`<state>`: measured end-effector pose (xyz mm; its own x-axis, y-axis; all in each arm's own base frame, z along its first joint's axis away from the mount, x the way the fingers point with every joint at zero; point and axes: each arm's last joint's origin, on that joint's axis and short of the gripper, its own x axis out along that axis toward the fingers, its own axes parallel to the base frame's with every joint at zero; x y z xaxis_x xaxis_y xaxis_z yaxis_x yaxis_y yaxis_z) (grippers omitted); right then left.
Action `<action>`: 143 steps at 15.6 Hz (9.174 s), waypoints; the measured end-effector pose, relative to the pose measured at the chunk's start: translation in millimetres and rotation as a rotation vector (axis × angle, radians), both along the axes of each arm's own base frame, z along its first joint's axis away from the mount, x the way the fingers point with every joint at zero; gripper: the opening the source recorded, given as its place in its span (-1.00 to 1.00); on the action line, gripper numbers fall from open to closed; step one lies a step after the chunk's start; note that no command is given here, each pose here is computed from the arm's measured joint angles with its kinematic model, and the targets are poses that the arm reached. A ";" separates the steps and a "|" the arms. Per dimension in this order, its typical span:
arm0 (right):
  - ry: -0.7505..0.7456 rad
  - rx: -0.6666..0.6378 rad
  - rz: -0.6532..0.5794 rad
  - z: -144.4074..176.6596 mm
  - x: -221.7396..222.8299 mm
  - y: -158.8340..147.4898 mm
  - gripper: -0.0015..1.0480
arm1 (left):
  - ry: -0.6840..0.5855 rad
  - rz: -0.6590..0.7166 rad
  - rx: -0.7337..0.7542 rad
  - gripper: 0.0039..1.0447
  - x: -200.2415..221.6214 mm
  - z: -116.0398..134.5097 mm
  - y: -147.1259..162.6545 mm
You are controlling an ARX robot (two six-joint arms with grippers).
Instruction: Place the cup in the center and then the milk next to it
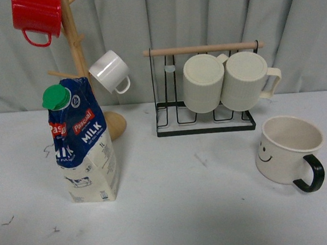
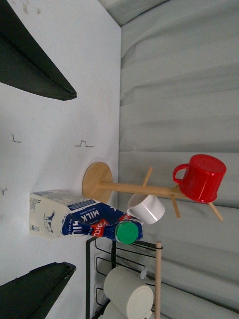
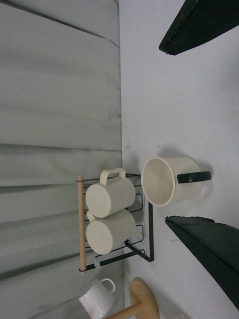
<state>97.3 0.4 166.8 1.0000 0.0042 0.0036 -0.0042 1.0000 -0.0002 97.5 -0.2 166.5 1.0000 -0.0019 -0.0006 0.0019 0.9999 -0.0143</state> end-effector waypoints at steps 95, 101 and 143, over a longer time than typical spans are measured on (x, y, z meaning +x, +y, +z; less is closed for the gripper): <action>0.915 0.125 0.119 -44.2 293.9 122.4 -0.93 | 0.000 0.000 0.000 0.88 0.0 0.0 0.0; 0.929 0.115 0.121 -47.8 295.5 123.0 -0.86 | 0.000 0.000 0.000 0.88 0.0 0.0 0.0; -0.011 0.003 -0.007 3.9 20.7 -0.5 -0.96 | 0.000 0.000 0.000 0.88 0.0 0.0 0.0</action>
